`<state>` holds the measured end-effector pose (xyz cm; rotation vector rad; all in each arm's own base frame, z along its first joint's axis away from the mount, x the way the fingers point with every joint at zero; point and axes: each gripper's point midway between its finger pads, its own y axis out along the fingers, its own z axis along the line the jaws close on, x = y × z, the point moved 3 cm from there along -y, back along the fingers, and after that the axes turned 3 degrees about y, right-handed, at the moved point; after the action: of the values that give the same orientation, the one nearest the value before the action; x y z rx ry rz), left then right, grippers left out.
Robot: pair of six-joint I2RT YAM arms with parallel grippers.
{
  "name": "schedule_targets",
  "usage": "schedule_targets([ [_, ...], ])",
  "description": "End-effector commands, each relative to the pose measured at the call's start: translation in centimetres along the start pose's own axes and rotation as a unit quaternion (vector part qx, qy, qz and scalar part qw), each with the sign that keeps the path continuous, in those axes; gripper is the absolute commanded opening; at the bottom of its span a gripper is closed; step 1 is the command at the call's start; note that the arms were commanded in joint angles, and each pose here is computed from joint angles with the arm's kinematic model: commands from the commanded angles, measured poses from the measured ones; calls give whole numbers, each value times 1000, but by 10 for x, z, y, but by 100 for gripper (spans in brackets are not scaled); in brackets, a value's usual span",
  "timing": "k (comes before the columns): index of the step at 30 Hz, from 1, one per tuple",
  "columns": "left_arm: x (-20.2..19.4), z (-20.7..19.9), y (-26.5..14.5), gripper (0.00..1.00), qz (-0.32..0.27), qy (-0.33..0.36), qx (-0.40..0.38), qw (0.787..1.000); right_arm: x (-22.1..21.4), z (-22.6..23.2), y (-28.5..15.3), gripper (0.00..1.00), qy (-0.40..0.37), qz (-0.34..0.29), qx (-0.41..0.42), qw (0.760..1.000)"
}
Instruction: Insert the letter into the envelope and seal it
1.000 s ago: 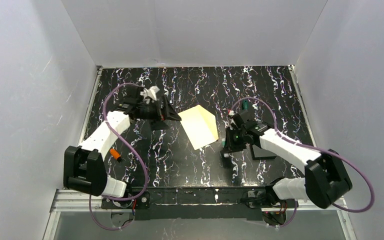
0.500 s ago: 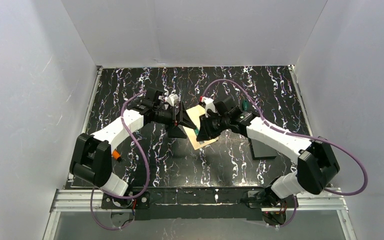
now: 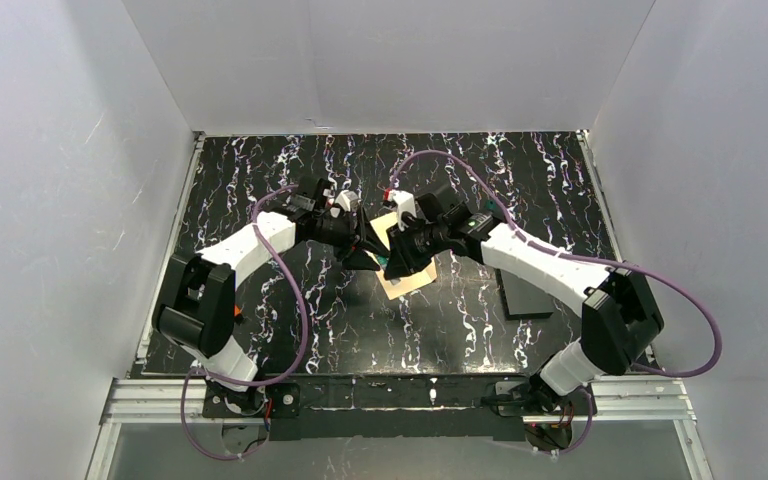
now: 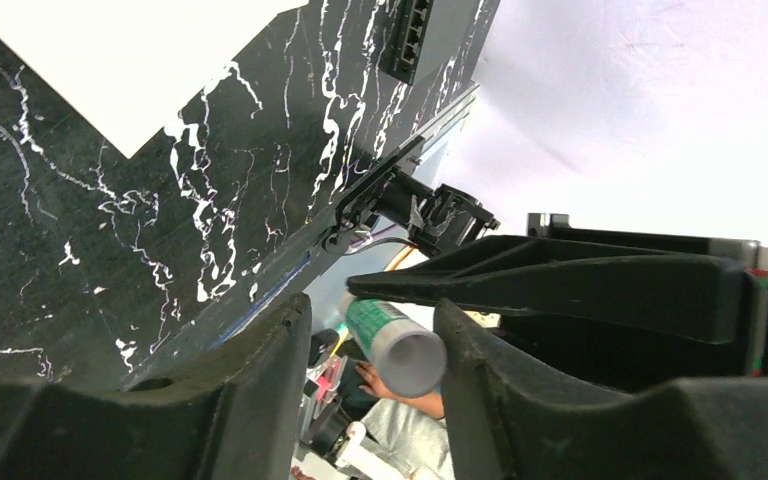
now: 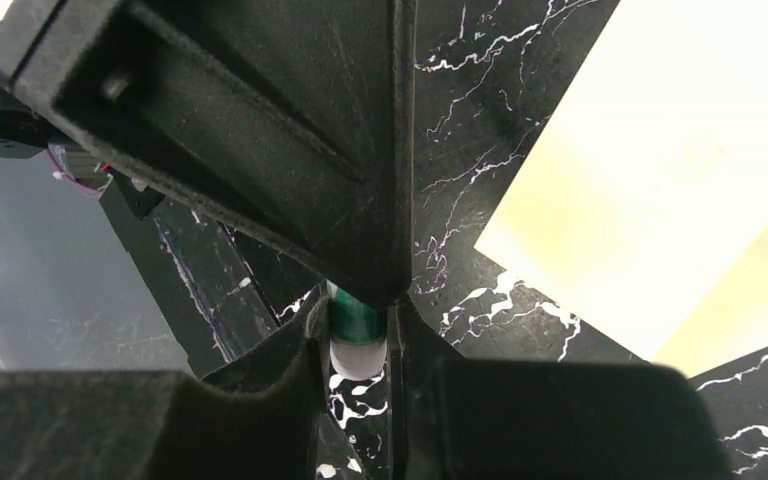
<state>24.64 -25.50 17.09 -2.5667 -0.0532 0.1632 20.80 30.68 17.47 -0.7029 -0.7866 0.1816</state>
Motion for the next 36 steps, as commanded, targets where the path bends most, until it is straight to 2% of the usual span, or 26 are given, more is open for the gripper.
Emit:
schedule_targets([
  [1,0,-16,-5,38,6,12,-19,1000,16,10,-3,11,-26,-11,16,999],
  [5,-8,-27,-9,19,35,6,-52,998,23,6,4,12,-17,-4,7,1000],
  [9,-13,-41,-22,0,39,39,-49,997,35,10,6,13,-19,-7,15,1000],
  [11,-11,-44,-26,0,38,58,-40,997,44,9,3,16,-21,-29,5,999],
  [12,-9,-48,-29,0,33,64,-42,996,47,8,0,24,-17,-39,-1,999],
  [14,1,-54,-37,0,12,68,-53,996,54,5,-9,46,-2,-66,-10,998],
  [17,28,-66,-60,0,-55,50,-80,994,75,4,-32,73,52,-167,-13,985],
  [18,35,-73,-68,0,-78,49,-96,991,80,5,-40,80,105,-200,4,974],
  [20,51,-91,-86,0,-128,64,-135,980,102,15,-61,86,164,-266,66,948],
  [25,67,-129,-109,0,-188,92,-186,960,135,43,-87,87,278,-354,199,870],
  [27,70,-138,-114,0,-197,88,-191,957,140,40,-90,87,318,-371,210,847],
  [32,69,-154,-125,0,-214,77,-204,952,164,45,-104,84,327,-405,230,822],
  [36,66,-156,-127,0,-211,66,-209,952,178,52,-106,66,326,-402,258,816],
])
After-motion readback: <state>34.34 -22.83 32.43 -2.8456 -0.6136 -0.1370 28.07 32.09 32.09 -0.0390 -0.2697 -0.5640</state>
